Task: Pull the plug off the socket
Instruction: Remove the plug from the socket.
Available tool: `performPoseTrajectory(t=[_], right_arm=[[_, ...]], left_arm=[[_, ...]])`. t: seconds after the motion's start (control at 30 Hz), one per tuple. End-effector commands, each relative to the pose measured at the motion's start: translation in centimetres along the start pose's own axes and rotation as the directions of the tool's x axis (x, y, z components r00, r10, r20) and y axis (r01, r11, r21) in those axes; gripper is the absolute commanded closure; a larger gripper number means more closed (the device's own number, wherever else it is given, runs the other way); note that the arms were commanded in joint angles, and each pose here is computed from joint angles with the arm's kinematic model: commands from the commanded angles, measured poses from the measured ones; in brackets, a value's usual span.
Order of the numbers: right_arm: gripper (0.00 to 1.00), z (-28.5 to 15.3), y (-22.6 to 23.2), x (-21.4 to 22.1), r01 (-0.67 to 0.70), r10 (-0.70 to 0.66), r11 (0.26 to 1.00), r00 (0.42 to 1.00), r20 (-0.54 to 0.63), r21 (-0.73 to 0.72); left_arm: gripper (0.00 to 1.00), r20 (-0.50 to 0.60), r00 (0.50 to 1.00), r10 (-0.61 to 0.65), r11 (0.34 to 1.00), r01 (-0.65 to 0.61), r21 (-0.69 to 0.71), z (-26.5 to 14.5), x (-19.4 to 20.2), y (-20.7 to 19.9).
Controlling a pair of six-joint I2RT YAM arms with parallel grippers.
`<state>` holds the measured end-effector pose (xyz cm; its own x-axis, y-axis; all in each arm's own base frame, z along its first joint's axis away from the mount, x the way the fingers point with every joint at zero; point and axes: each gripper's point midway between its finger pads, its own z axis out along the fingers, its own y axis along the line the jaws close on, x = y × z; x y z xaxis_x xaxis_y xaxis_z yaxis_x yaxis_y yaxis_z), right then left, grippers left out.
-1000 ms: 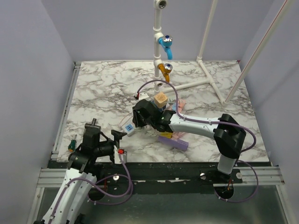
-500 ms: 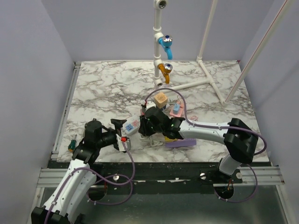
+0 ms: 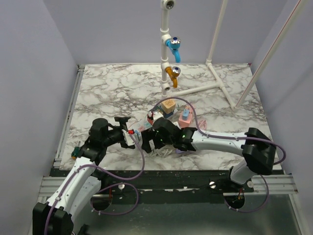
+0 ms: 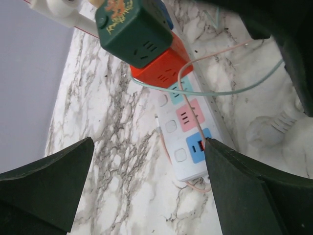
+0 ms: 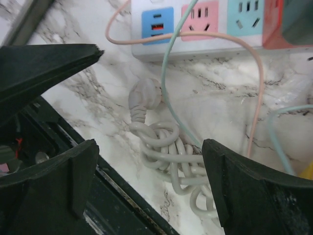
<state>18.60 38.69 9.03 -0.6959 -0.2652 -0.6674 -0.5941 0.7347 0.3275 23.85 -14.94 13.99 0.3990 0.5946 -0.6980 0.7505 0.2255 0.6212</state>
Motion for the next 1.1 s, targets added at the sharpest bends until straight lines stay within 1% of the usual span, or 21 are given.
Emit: performPoseTrajectory(t=[0.0,0.17,0.23,0.3,0.37,0.43,0.57,0.67,0.77,1.0,1.07], right_arm=[[0.04,-4.7,0.7,-4.9,-0.008,0.005,1.000,0.987,0.160,0.014],[0.03,-9.4,0.3,-7.3,-0.039,0.029,0.999,0.966,0.255,0.031],[0.03,-11.2,-0.9,-7.5,-0.086,0.061,0.993,0.956,0.285,0.075],[0.02,-12.8,-3.2,-6.9,-0.170,0.114,0.972,0.944,0.309,0.162],[0.02,-14.3,-6.1,-5.4,-0.291,0.195,0.916,0.924,0.329,0.276],[0.02,-15.8,-8.6,-3.3,-0.399,0.281,0.839,0.900,0.333,0.371],[0.04,-17.4,-10.9,2.0,-0.550,0.452,0.711,0.835,0.315,0.437],[0.06,-17.7,-12.0,5.0,-0.631,0.546,0.636,0.775,0.319,0.446],[0.06,-17.4,-12.5,6.3,-0.694,0.601,0.580,0.718,0.352,0.426],[0.07,-16.5,-14.2,5.0,-0.807,0.620,0.474,0.590,0.516,0.353],[0.07,-16.0,-14.7,4.5,-0.821,0.619,0.460,0.569,0.541,0.338]], left_arm=[[0.02,0.018,1.000,0.026,0.994,-0.024,-0.104,-0.5,-1.7,3.1],[0.02,0.038,0.999,-0.025,0.993,0.029,-0.110,-1.6,-3.6,4.2],[0.02,0.059,0.998,-0.028,0.995,0.034,-0.092,-2.1,-4.7,4.2],[0.02,0.089,0.996,-0.024,0.997,0.030,-0.067,-2.7,-5.9,3.8],[0.02,0.114,0.993,-0.021,0.998,0.027,-0.049,-3.2,-7.0,3.6],[0.02,0.126,0.992,-0.025,0.999,0.029,-0.031,-3.5,-7.6,3.5],[0.01,0.131,0.991,-0.012,0.999,0.016,-0.029,-3.5,-8.2,4.2],[0.01,0.136,0.991,-0.002,1.000,0.006,-0.028,-3.4,-8.5,4.6],[0.01,0.144,0.989,0.019,1.000,-0.016,-0.022,-3.5,-9.0,4.8],[0.01,0.125,0.988,0.087,0.996,-0.089,0.015,-3.8,-8.8,3.8],[0.02,0.125,0.988,0.096,0.995,-0.100,0.028,-3.9,-8.8,3.4]])
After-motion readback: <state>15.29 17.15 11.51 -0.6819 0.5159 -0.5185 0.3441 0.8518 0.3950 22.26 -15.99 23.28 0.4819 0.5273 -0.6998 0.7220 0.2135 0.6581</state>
